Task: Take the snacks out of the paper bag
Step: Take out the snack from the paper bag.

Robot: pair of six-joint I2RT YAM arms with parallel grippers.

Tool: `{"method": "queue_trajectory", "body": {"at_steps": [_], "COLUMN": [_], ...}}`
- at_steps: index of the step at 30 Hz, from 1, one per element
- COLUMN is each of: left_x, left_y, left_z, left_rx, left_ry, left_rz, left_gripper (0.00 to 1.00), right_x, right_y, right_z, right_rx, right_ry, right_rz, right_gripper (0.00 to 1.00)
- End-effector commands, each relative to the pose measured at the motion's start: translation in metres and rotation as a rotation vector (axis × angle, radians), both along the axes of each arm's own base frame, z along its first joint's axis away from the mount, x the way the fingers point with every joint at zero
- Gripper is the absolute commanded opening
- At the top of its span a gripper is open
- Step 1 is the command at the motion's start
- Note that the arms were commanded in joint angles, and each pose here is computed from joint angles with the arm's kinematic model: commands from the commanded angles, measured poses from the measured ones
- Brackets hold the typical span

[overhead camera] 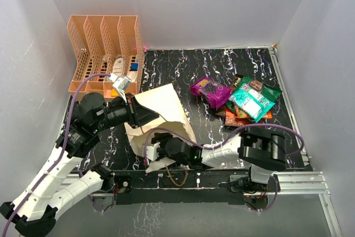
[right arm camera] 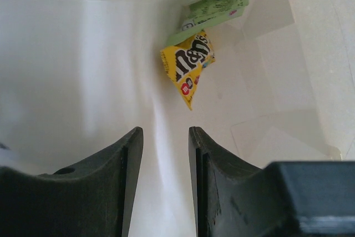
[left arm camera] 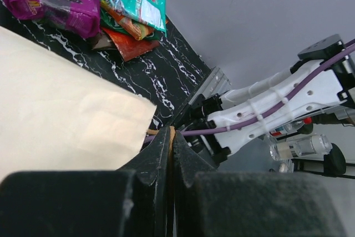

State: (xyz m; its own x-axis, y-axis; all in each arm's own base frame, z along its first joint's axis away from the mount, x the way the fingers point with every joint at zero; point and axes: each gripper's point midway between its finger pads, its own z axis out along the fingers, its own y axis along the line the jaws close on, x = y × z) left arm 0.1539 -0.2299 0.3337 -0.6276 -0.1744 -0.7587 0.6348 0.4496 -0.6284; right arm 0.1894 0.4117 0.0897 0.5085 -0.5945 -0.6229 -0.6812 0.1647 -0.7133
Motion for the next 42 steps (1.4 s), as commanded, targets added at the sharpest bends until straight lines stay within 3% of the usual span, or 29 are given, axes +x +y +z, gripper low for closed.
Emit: {"method": "queue_trajectory", "body": {"at_steps": [1, 5, 15, 23, 37, 42], "left_x": [-0.009, -0.014, -0.016, -0.015, -0.012, -0.011], "left_y": [-0.001, 0.001, 0.004, -0.004, -0.017, -0.019], "left_z": [0.031, 0.027, 0.035, 0.046, 0.059, 0.056], "left_rx": [-0.046, -0.041, -0.045, -0.081, -0.155, -0.164], "left_ry": [-0.092, -0.089, -0.107, -0.105, -0.085, -0.07], "left_rz": [-0.054, -0.061, -0.055, -0.086, -0.134, -0.133], "left_gripper": [0.0, 0.0, 0.0, 0.0, 0.0, 0.0], "right_x": [0.029, 0.039, 0.044, 0.046, 0.053, 0.075], "right_y": [0.014, 0.011, 0.011, 0.04, 0.067, 0.063], "right_z": [0.035, 0.033, 0.032, 0.025, 0.017, 0.018], "right_rx": [0.177, 0.203, 0.061, -0.079, 0.031, 0.092], "right_ry": [-0.061, -0.038, -0.204, -0.247, -0.144, -0.142], "right_rz": [-0.129, -0.127, 0.0, 0.119, 0.191, 0.095], "right_gripper": [0.41, 0.4, 0.43, 0.54, 0.57, 0.61]}}
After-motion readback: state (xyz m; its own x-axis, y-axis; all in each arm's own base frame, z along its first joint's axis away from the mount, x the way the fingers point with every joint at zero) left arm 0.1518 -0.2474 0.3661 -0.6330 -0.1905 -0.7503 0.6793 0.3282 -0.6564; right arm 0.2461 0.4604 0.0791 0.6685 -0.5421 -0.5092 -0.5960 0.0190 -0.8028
